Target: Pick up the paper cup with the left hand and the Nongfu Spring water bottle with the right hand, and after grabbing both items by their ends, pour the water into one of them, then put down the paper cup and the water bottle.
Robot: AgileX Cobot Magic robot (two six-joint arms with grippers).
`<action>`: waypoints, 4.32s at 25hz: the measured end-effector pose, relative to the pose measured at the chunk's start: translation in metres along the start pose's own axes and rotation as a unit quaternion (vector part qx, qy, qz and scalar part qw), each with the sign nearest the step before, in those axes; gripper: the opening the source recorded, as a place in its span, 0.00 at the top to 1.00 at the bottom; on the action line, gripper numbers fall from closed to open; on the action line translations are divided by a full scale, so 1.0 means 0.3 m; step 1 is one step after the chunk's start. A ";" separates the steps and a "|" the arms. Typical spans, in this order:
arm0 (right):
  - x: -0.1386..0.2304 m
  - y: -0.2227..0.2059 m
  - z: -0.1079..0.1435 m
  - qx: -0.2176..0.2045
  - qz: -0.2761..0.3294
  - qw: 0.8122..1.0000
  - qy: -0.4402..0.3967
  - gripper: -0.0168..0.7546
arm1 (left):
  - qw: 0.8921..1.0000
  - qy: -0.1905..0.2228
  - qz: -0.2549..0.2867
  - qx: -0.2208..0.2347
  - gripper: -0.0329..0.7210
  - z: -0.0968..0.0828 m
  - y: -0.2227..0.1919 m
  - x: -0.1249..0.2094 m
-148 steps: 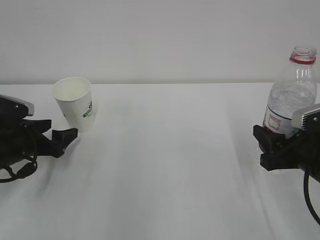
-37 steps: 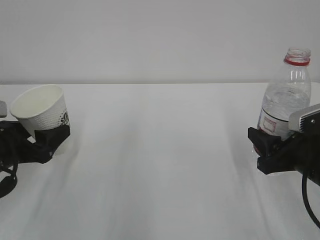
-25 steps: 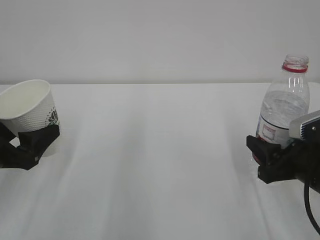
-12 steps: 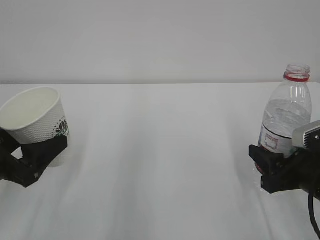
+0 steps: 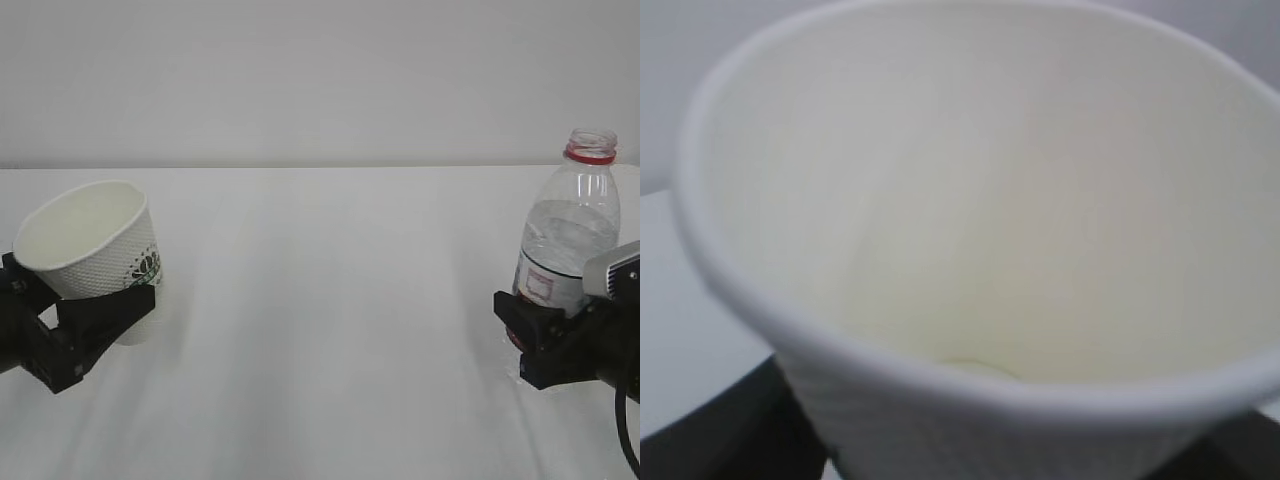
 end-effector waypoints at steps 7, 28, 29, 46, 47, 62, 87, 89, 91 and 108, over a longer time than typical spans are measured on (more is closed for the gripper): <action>0.000 0.000 0.001 -0.001 0.000 1.000 -0.002 0.38 | 0.999 -0.010 0.004 0.041 0.22 -0.030 -0.009 -0.005; 0.000 0.000 0.004 -0.004 0.000 1.000 0.000 0.38 | 0.987 -0.042 0.031 0.153 0.23 -0.182 -0.057 -0.001; 0.000 0.000 0.004 -0.004 0.000 1.000 0.000 0.38 | 0.985 -0.046 0.031 0.162 0.23 -0.199 -0.061 -0.003; 0.000 0.000 0.011 -0.012 0.000 1.000 0.004 0.38 | 0.968 -0.058 0.048 0.238 0.25 -0.322 -0.126 0.029; 0.000 0.000 0.011 -0.012 0.000 1.000 0.004 0.38 | 0.967 -0.057 0.052 0.241 0.25 -0.326 -0.134 0.037; 0.001 0.000 0.016 -0.017 0.000 1.000 0.006 0.38 | 0.956 -0.118 0.058 0.264 0.25 -0.323 -0.232 0.004; -0.004 -0.002 0.033 -0.037 -0.002 0.999 0.021 0.38 | 0.954 -0.114 0.055 0.270 0.25 -0.329 -0.232 0.007; -0.014 -0.009 0.044 -0.050 -0.008 0.998 0.030 0.38 | 0.954 -0.114 0.054 0.271 0.25 -0.329 -0.232 0.006; -0.022 -0.014 0.056 -0.065 -0.012 0.997 0.040 0.38 | 0.954 -0.114 0.054 0.271 0.25 -0.329 -0.232 0.006; -0.086 -0.053 0.096 -0.120 -0.047 0.988 0.087 0.38 | 0.954 -0.114 0.054 0.271 0.25 -0.329 -0.232 0.006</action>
Point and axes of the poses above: a point on each arm's last joint axis where the gripper is mounted, y pointing back along that axis away from the gripper, z along the wrist's bending axis when the last joint is at zero, x = y × z, the point moved 5 cm from there along -y, pointing out along that axis toward the gripper, and after that the axes turned 1 degree about -y, right-handed, at the moved point
